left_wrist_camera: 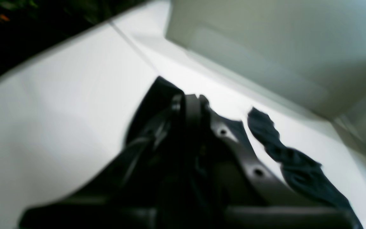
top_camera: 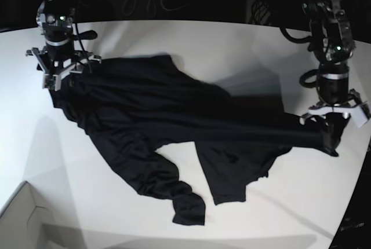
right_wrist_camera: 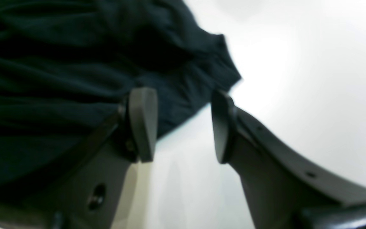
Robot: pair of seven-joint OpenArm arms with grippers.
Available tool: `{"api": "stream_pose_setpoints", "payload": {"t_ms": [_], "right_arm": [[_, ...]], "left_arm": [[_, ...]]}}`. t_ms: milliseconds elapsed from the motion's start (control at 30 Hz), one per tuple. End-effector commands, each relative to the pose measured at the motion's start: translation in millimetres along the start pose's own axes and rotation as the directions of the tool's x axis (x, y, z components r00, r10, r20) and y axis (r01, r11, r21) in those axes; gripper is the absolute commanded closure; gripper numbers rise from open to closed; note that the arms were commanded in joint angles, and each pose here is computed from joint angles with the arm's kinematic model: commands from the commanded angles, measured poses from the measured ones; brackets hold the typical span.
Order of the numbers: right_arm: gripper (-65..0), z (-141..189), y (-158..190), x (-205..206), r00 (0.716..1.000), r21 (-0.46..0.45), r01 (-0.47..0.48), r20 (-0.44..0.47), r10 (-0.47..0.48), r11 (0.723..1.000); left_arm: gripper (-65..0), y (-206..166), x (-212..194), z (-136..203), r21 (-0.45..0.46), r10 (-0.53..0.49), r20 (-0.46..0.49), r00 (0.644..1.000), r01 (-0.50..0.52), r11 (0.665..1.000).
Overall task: Layout the t-shirt on the table in an organized manner, then fold the t-shirt properly
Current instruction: 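Pull the grasped fabric with the left gripper away from the right gripper, then swing the left gripper over the shirt and lay the fabric flat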
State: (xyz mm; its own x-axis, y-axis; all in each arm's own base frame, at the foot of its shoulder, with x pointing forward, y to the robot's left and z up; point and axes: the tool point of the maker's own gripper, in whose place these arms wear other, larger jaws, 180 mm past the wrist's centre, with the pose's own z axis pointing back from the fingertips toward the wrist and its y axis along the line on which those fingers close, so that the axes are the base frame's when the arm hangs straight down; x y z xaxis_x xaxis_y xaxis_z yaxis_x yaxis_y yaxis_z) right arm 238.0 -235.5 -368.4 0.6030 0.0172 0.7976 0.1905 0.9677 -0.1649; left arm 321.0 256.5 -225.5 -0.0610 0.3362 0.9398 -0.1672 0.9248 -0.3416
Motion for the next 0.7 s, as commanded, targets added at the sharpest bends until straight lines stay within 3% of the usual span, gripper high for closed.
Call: {"api": "stream_pose_setpoints", "payload": {"t_ms": [0, 100, 333, 567, 667], "right_arm": [[-28.4, 1, -3, 14, 0.999, -0.008, -0.003, 0.051, 0.004, 1.0], [-28.4, 1, -3, 14, 0.999, -0.008, -0.003, 0.052, 0.004, 1.0], [-28.4, 1, -3, 14, 0.999, -0.008, -0.002, 0.054, 0.002, 1.0], [-28.3, 3, 0, 16, 0.998, -0.003, 0.002, 0.06, -0.002, 1.0], [-28.3, 7, 18, 21, 0.997, 0.044, -0.011, 0.076, 0.008, 0.999]], "left_arm": [[-0.2, -6, 21, 3, -0.022, -0.017, 0.064, 0.998, 0.019, 1.0], [-0.2, -3, 35, 20, -0.018, -0.015, 0.086, 0.996, 0.016, 1.0], [-0.2, 39, 48, 50, 0.045, 0.153, 0.082, 0.985, -0.157, 0.987], [-0.2, 72, 48, 78, 0.124, 0.216, 0.058, 0.975, -0.221, 0.967], [-0.2, 83, 47, 91, 0.156, 0.245, 0.048, 0.968, -0.249, 0.956]]}}
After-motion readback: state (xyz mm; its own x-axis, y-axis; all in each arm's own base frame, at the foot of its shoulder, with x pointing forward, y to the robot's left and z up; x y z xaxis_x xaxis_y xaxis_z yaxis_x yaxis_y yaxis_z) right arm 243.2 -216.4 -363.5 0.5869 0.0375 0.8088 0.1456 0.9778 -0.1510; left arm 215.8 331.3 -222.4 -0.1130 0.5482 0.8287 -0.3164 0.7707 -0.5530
